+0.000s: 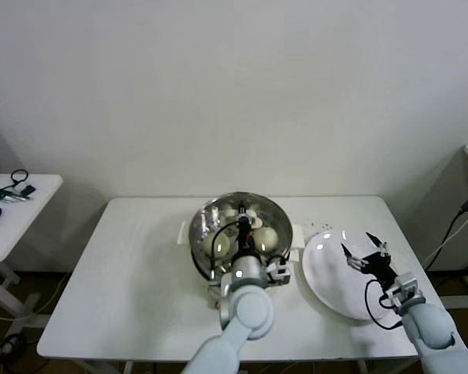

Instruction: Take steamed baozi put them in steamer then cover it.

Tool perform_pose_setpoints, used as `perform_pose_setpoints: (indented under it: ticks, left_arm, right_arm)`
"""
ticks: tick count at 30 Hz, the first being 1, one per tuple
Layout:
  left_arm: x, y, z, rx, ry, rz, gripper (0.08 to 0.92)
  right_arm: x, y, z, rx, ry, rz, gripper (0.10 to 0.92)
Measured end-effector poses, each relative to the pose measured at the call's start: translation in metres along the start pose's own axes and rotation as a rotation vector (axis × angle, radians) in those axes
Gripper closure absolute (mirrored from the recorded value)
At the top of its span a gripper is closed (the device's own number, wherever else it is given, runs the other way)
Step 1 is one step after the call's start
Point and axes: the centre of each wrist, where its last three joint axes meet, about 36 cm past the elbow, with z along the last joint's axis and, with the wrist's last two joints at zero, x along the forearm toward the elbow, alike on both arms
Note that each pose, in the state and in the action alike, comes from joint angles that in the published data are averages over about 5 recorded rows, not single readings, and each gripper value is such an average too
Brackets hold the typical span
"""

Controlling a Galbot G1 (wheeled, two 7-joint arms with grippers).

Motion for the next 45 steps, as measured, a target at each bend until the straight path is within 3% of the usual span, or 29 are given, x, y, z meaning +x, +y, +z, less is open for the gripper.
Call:
perform_pose_setpoints:
  ticks: [14, 35, 38, 45]
  left_arm:
    - [0.001, -0.002, 0.0, 0.011, -0.006, 0.0, 0.818]
    - [0.025, 0.008, 0.025, 0.049, -0.026, -0.002, 0.228]
    - [0.032, 0.011, 0.034, 0.064, -0.031, 0.005, 0.185]
    - [0.055, 0.022, 0.055, 0.111, -0.059, 0.008, 0.177]
  right_arm:
    - [0.0, -0.004, -0.001, 0.007, -0.001, -0.002, 0.2]
    - [-0.001, -0.01, -0.008, -0.025, 0.022, 0.001, 0.2]
    - [-0.001, -0.011, -0.01, -0.039, 0.034, -0.002, 0.2]
    - [0.001, -0.009, -0.015, -0.071, 0.054, -0.005, 0.2]
